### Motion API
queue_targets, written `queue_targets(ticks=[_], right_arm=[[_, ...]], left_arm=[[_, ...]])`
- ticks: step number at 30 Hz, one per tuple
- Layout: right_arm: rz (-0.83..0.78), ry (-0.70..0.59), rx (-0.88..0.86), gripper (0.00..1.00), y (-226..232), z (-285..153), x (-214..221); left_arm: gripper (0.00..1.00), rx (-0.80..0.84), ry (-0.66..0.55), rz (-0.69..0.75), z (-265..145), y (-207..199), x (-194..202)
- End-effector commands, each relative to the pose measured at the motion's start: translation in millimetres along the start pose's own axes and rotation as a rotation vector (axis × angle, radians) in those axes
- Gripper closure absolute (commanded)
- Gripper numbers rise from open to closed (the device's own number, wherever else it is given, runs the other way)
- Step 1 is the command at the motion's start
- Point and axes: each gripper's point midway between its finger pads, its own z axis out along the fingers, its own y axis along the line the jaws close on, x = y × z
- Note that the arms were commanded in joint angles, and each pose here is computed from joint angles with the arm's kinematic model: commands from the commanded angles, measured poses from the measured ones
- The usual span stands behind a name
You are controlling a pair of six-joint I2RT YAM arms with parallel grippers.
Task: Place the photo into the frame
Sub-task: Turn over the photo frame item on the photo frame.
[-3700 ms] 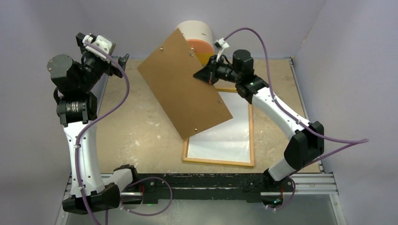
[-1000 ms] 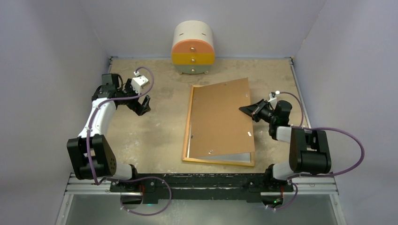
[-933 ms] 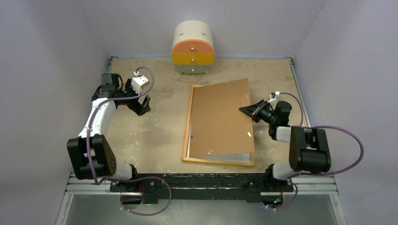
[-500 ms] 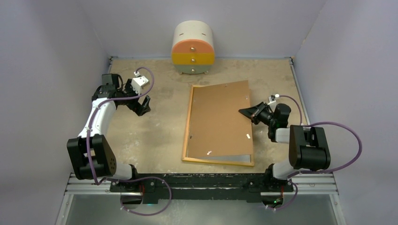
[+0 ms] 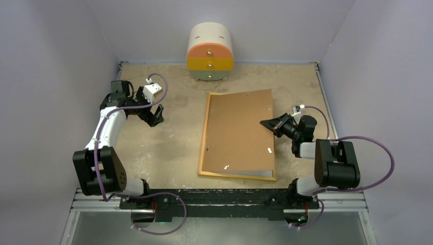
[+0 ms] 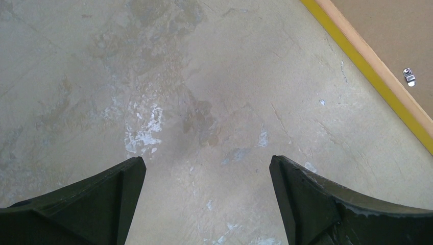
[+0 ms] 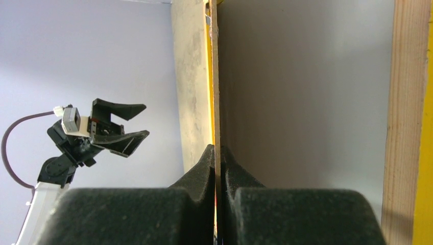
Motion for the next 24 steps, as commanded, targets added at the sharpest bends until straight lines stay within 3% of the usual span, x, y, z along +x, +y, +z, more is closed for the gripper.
queue_targets(ticks=[1,16,24], right_arm=[[-0.032,0.012,-0.052,1.00,12,1,-4],[-0.138,-0.006,0.049,1.00,-6,4,-11],[-0.154,0.040,0.083,0.97,-11,18,7]], left_arm=[[0.00,0.021,-0.024,0.034,-1,-4,-6],[0.00,0.030,-0.029,0.029,0,-5,-7],[0.00,0.030,-0.031,0.026,0,-5,-8]])
